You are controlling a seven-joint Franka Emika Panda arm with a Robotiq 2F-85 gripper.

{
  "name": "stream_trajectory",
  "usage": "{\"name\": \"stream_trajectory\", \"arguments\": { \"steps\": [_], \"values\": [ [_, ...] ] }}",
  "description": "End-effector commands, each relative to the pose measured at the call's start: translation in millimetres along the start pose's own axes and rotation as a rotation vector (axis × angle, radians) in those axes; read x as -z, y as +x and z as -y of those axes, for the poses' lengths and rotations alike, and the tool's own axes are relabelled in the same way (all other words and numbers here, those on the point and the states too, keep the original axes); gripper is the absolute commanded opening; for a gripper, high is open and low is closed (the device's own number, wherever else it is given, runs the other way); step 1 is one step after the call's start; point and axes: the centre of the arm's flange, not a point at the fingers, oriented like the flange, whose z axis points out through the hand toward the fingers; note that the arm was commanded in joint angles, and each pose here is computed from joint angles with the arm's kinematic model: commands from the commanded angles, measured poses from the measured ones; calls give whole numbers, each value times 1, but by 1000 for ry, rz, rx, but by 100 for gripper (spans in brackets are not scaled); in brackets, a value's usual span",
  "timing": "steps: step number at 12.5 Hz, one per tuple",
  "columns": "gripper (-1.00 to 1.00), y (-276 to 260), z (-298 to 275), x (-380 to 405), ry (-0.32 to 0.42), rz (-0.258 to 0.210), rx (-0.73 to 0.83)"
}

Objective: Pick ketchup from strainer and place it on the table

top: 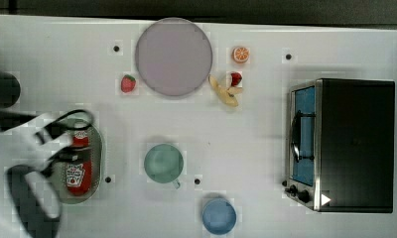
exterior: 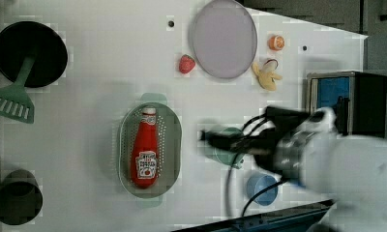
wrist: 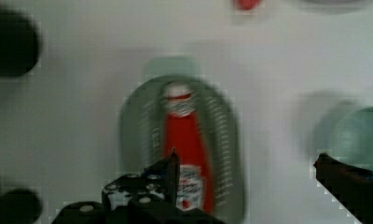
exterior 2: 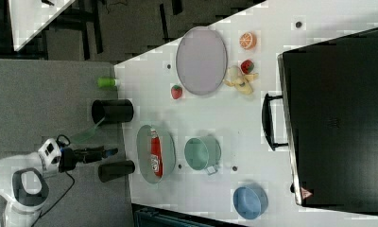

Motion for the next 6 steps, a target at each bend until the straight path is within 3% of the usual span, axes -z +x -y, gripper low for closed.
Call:
{"name": "stream_trajectory", "arguments": {
  "steps": [1, 3, 6],
  "values": [
    [100, -6, 24, -22, 46, 24, 66],
    [100, -18, 31, -54, 29, 61, 91],
    [100, -29, 33, -102, 18, 81, 71]
  ]
}}
